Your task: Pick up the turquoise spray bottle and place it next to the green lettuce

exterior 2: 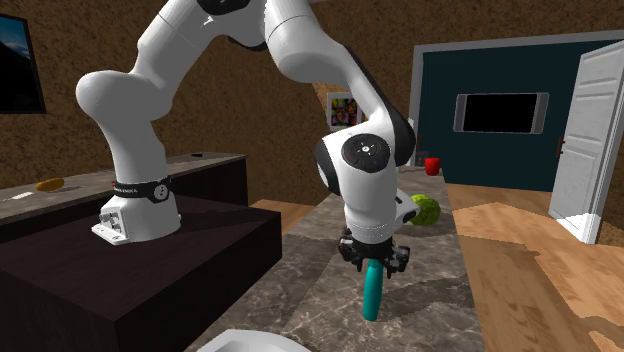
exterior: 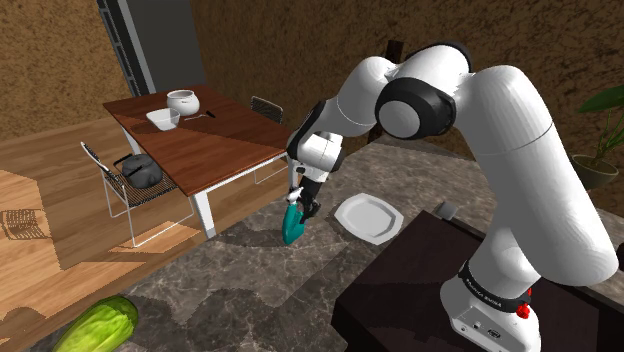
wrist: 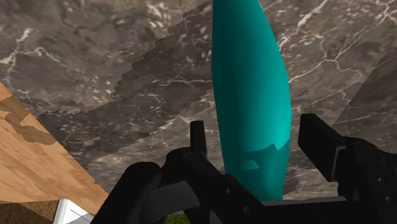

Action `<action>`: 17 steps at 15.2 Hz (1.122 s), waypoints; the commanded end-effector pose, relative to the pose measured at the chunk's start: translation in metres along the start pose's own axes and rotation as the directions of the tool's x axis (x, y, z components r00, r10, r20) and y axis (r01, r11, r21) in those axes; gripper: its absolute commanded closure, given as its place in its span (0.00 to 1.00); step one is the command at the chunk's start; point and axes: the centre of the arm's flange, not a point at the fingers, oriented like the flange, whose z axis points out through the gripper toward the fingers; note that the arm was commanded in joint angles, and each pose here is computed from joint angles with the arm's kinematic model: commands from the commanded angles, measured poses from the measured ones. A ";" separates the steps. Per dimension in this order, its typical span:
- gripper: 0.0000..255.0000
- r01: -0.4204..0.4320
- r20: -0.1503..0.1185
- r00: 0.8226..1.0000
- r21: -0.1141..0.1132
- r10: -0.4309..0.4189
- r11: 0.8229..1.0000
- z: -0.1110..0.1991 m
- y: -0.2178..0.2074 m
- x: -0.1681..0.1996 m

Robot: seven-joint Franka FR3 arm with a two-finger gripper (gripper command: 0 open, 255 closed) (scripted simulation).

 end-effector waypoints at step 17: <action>1.00 0.000 0.000 1.000 0.000 0.000 1.000 -0.036 0.000 0.022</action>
